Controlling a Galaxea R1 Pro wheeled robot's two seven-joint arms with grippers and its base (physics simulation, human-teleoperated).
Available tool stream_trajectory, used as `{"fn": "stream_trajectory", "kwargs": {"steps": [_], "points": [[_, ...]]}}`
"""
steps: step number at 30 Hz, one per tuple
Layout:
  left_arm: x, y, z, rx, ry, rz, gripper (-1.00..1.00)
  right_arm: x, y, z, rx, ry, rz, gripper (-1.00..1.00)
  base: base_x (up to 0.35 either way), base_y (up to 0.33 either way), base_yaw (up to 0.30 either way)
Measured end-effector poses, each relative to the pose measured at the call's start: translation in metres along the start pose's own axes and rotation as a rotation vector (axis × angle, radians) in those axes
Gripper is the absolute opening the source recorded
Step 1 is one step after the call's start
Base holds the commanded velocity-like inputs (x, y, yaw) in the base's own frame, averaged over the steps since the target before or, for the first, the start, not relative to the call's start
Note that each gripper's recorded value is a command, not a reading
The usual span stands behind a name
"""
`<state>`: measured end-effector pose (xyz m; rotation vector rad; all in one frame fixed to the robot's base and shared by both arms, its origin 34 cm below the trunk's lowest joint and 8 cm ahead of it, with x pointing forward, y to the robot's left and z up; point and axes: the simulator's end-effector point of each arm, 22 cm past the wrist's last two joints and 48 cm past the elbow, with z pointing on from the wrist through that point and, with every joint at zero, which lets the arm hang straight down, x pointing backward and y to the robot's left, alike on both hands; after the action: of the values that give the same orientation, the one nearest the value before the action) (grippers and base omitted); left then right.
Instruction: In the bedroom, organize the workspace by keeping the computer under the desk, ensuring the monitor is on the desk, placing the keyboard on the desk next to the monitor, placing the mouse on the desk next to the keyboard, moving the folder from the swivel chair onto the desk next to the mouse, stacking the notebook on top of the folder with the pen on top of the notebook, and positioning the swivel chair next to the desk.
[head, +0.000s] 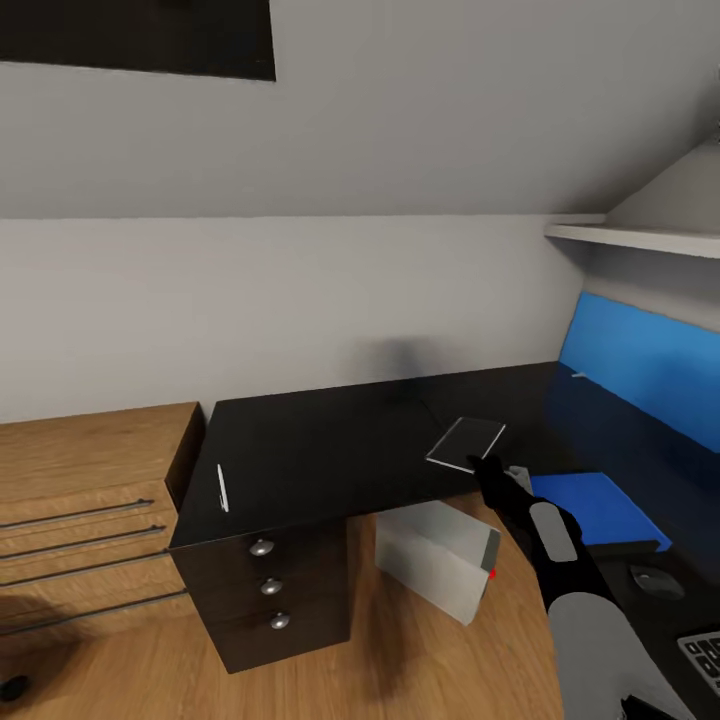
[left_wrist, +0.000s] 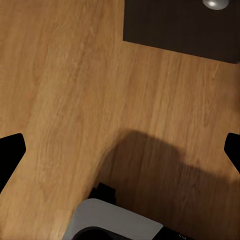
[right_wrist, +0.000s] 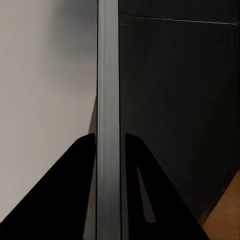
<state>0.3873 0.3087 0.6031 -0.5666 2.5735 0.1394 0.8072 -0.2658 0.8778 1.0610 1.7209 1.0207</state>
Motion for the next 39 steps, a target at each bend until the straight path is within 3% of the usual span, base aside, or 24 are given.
{"fn": "stream_trajectory", "kwargs": {"steps": [10,30,39], "points": [[0.0,0.0,0.0,0.0,0.0,0.0,1.0,-0.025,-0.022,-0.009,0.049,-0.063,0.073,-1.0,0.0,0.0,-0.236],[0.0,0.001,0.0,-0.001,0.0,0.002,1.0,-0.033,-0.031,-0.01,0.084,-0.1,0.075,-1.0,0.0,0.0,-0.263],[0.0,0.001,0.0,-0.001,0.0,0.001,1.0,-0.031,-0.03,-0.01,0.078,-0.095,0.077,-1.0,0.0,0.0,-0.064]]}}
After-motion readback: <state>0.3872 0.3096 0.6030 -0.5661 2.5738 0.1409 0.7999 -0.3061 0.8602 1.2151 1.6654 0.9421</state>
